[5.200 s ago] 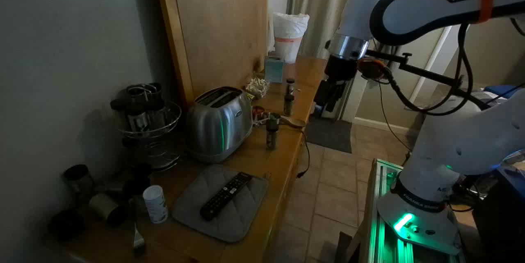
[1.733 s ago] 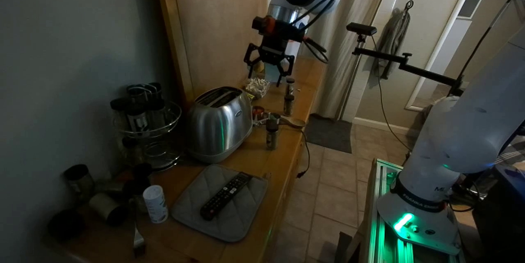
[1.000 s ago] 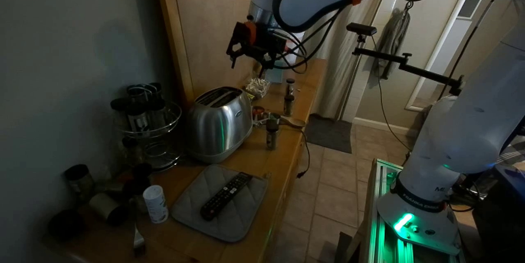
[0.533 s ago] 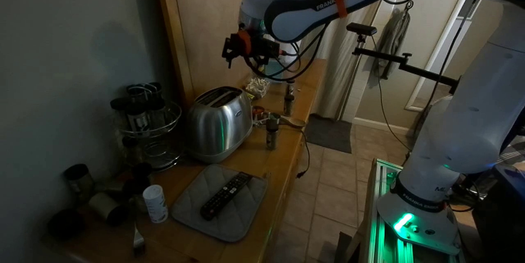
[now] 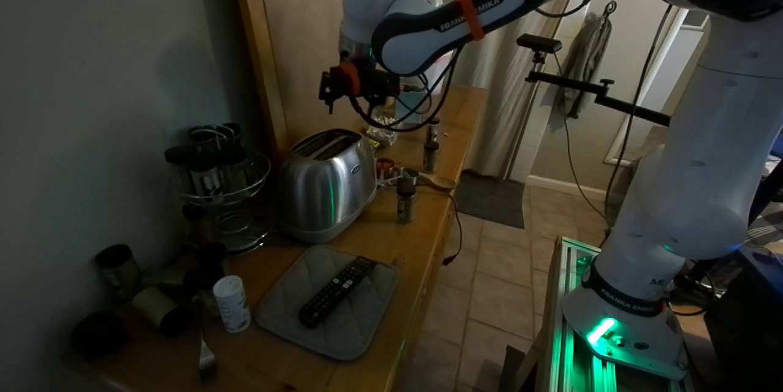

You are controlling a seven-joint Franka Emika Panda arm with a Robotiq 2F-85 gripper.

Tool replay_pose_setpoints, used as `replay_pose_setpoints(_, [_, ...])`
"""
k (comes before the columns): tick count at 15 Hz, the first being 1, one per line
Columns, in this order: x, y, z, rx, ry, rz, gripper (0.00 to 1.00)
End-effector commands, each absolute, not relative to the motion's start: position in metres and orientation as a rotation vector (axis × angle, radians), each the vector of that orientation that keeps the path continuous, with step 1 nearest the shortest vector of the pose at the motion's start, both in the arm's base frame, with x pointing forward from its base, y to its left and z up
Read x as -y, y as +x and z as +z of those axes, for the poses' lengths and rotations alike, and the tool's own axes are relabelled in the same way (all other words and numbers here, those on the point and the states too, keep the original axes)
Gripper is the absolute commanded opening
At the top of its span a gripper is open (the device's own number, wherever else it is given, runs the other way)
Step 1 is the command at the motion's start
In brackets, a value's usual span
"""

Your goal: Slide the toaster a little to the left side of the bale

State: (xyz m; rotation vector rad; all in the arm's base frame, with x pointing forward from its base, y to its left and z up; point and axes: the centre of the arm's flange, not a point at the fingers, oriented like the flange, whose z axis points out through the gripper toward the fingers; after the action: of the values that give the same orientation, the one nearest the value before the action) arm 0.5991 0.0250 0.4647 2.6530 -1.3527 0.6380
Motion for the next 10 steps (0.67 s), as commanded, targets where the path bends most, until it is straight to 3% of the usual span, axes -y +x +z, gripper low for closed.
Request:
replay_pose_setpoints(1, [-0.023, 0.629, 0.455, 1.343, 2.682, 0.638, 1.0])
replay_pose_setpoints(10, [-0.021, 0.652, 0.423, 1.3, 2.694, 0.62, 1.0])
